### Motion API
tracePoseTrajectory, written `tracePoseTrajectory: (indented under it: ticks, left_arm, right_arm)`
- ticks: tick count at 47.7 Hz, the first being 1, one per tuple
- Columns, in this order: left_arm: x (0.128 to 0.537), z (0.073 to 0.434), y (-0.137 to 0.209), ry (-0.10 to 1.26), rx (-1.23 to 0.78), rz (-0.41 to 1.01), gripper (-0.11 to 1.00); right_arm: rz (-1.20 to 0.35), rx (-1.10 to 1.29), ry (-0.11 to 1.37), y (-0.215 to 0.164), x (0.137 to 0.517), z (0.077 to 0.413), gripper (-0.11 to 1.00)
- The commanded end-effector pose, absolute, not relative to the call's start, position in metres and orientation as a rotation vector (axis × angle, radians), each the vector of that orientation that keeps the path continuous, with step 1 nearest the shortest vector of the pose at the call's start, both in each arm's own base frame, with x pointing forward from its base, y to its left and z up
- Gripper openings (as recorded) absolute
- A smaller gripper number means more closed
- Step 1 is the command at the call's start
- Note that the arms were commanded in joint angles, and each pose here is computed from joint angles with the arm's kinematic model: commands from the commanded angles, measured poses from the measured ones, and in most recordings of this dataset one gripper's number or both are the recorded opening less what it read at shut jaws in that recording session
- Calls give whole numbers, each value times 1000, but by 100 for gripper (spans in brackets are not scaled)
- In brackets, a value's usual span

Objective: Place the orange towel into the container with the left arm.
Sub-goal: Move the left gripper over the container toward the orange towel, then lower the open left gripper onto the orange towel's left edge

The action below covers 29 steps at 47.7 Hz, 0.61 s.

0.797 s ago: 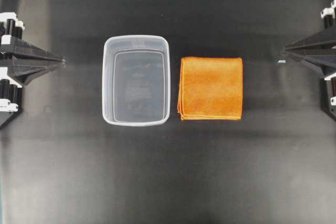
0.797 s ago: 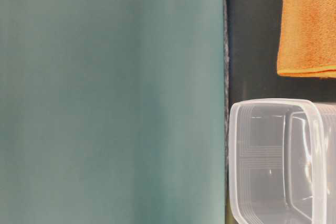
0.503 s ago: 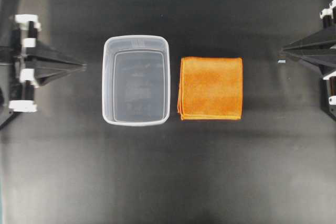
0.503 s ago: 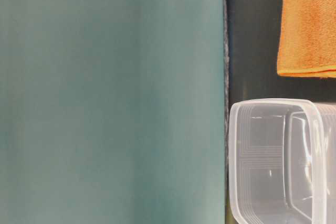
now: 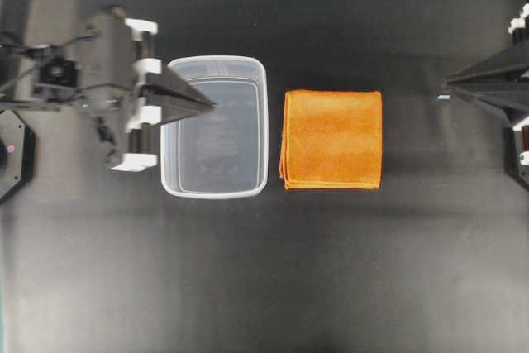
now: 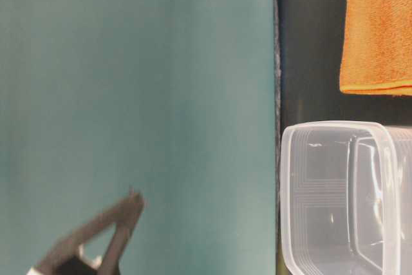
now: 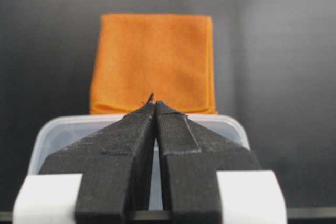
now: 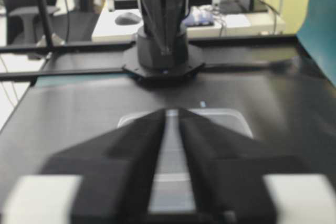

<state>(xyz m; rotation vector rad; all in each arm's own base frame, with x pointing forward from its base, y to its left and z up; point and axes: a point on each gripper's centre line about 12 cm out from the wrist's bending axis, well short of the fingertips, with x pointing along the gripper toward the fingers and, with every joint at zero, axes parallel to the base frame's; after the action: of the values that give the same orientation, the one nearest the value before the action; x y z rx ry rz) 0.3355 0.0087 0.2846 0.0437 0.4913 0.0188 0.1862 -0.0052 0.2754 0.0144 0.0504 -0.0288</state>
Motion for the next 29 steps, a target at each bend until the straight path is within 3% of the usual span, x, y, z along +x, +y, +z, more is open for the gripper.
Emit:
tracePoseTrajectory:
  ticks: [1,7,12,18,22,25,29]
  left_arm:
    - [353,298,14,486,44,32,0]
    - [374,296,19,564,41,44,3]
    - [390,292,21,636,45,45,23]
    - [415,286,19,712,57,35,62]
    - [435,280,19,753,58,32,82]
    - [450,275,18,784,62,28,90]
    - [471,261,18,847,81,17,89]
  right_arm:
    - [-34,21,44,-6,185,278,26]
    - [-40,22,33,-7,182,278,62]
    - [-41,20,18,-7,179,281,81]
    - [-43,15,-13,-7,174,286,80]
    - [-46,18,-30,-8,168,287,79]
    - [-45,17,-42,-7,164,288,79]
    - [-46,17,-54,-7,158,290,79]
